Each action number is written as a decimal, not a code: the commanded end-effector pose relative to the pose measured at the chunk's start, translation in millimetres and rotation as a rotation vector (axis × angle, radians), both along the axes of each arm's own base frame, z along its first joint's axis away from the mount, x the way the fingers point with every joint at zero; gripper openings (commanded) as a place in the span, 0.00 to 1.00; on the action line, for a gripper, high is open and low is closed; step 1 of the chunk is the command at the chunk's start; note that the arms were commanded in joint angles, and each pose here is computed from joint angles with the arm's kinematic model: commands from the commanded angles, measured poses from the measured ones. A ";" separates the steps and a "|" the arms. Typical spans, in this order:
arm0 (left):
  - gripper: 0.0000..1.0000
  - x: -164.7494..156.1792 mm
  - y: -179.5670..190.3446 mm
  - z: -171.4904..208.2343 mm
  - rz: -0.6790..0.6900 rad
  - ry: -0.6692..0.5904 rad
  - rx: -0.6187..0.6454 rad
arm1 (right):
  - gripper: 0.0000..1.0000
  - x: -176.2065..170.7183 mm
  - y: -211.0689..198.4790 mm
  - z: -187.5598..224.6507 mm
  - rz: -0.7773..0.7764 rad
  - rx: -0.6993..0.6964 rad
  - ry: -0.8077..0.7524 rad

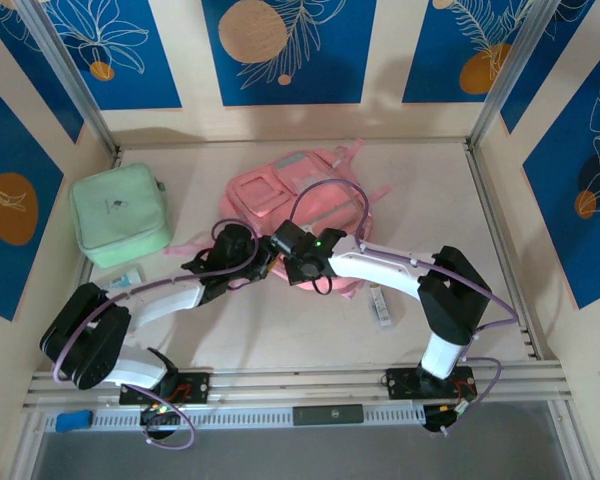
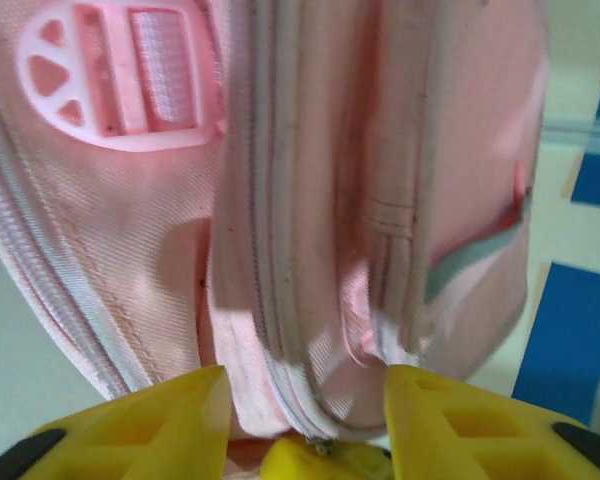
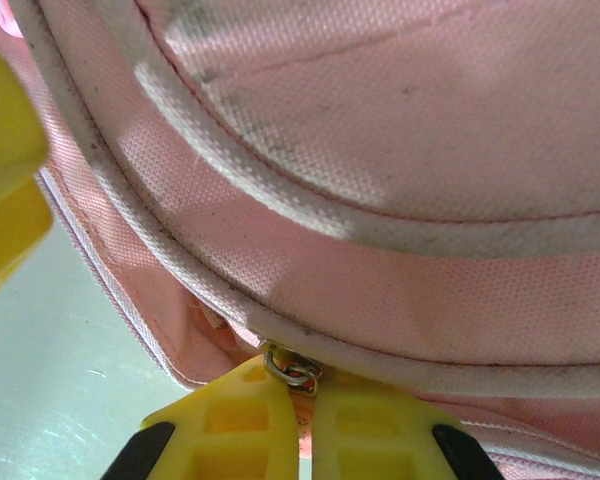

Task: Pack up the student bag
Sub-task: Zip the student bag at the center of the table.

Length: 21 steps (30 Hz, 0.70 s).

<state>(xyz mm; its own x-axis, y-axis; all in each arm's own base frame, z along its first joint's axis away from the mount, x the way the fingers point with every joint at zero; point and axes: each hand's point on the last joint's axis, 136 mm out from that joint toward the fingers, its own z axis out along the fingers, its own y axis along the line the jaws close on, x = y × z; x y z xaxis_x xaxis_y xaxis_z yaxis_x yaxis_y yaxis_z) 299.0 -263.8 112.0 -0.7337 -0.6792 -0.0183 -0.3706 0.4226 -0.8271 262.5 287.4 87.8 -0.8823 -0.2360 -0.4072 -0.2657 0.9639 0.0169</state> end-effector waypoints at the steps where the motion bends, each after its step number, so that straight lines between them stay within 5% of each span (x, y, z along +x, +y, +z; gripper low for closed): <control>1: 0.38 10.4 -0.4 -5.7 0.115 0.007 0.003 | 0.01 -0.4 -0.7 15.9 -0.007 0.016 -0.026; 11: 0.01 22.1 21.2 -20.4 0.242 -0.020 0.081 | 0.02 2.9 -10.6 18.7 -0.009 -0.060 -0.046; 21: 0.00 33.6 107.9 -0.2 0.118 0.035 0.254 | 0.02 15.8 -90.0 22.0 -0.082 -0.238 -0.064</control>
